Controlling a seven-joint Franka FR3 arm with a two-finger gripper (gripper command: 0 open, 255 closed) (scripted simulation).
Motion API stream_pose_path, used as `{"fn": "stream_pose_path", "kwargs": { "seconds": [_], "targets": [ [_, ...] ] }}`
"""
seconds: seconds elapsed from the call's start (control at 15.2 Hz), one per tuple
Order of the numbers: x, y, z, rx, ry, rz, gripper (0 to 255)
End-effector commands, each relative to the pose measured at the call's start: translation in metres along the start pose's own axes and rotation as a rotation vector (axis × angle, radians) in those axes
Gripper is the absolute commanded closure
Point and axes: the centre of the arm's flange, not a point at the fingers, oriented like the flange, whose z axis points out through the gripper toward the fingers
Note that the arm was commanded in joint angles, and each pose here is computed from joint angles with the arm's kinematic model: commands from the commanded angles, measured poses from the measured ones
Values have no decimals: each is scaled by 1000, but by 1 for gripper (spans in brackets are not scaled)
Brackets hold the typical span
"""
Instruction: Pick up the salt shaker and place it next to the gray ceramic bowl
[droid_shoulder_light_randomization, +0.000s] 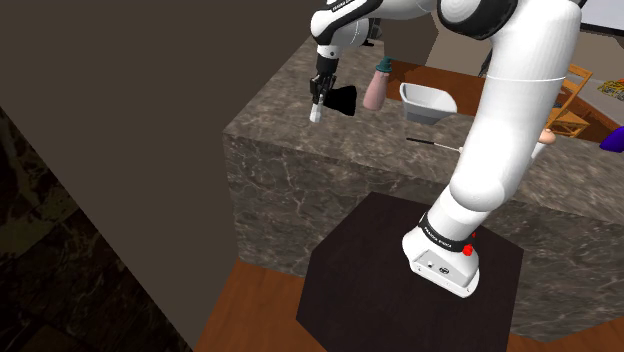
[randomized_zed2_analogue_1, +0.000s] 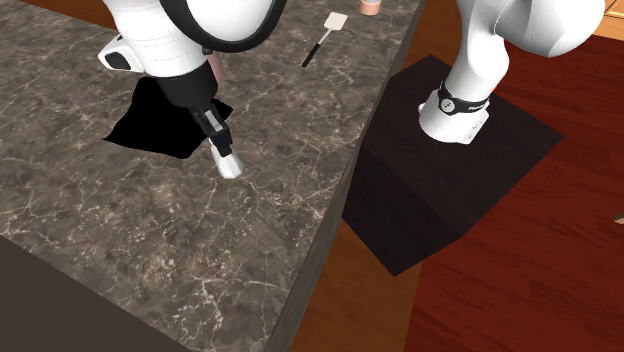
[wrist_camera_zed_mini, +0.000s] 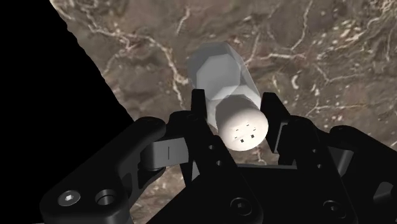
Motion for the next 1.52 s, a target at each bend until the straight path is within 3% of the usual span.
{"fn": "stream_pose_path", "kwargs": {
  "seconds": [0.0, 0.2, 1.45],
  "targets": [
    [0, 0, 0, 0, 0, 0, 255],
    [0, 0, 0, 0, 0, 0, 255],
    [1, -8, -100, 0, 0, 0, 255]
  ]
}}
